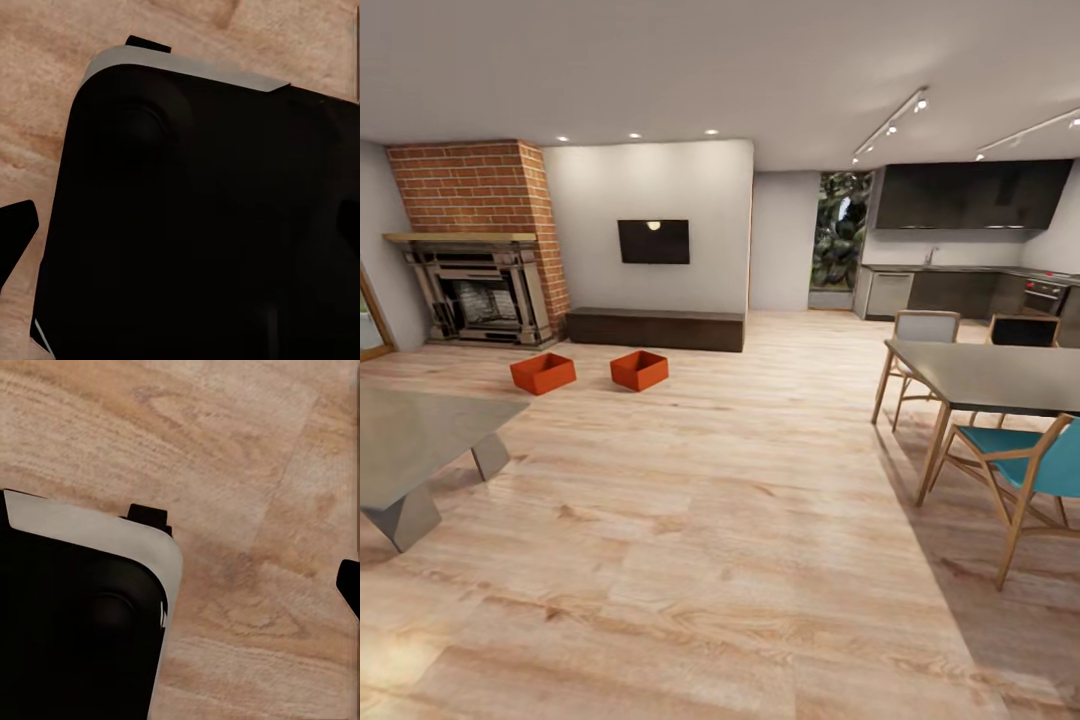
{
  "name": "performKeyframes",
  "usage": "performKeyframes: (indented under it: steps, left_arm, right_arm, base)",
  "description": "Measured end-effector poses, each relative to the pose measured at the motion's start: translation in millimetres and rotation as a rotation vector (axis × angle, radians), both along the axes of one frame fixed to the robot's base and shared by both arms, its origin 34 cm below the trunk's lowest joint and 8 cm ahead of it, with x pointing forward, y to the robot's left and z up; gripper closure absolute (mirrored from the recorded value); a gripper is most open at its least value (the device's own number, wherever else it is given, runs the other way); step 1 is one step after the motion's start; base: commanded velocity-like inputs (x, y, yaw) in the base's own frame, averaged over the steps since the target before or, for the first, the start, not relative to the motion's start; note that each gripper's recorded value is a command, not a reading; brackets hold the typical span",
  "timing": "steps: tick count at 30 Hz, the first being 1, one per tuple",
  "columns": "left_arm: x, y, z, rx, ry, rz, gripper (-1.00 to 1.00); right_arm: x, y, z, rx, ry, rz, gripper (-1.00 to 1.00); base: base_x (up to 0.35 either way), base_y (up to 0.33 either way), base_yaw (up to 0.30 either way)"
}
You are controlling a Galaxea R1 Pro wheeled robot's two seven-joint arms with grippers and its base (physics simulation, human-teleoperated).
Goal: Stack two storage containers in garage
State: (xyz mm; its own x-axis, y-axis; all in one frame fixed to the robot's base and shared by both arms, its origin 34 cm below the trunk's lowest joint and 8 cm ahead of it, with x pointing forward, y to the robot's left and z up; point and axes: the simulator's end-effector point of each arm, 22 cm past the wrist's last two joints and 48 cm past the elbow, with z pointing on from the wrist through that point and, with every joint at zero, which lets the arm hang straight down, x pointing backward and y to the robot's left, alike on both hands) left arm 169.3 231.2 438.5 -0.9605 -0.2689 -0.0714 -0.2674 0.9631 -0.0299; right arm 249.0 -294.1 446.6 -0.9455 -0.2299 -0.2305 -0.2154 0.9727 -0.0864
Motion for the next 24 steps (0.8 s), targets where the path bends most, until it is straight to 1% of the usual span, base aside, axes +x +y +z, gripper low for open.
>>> performKeyframes:
  steps: [24]
  left_arm:
    - [0.2,0.2,0.0,0.000,-0.001,0.005,-1.00]
  right_arm:
    - [0.2,0.0,0.0,0.000,-0.001,-0.001,-1.00]
  base:
    - [0.322,0.000,0.000]
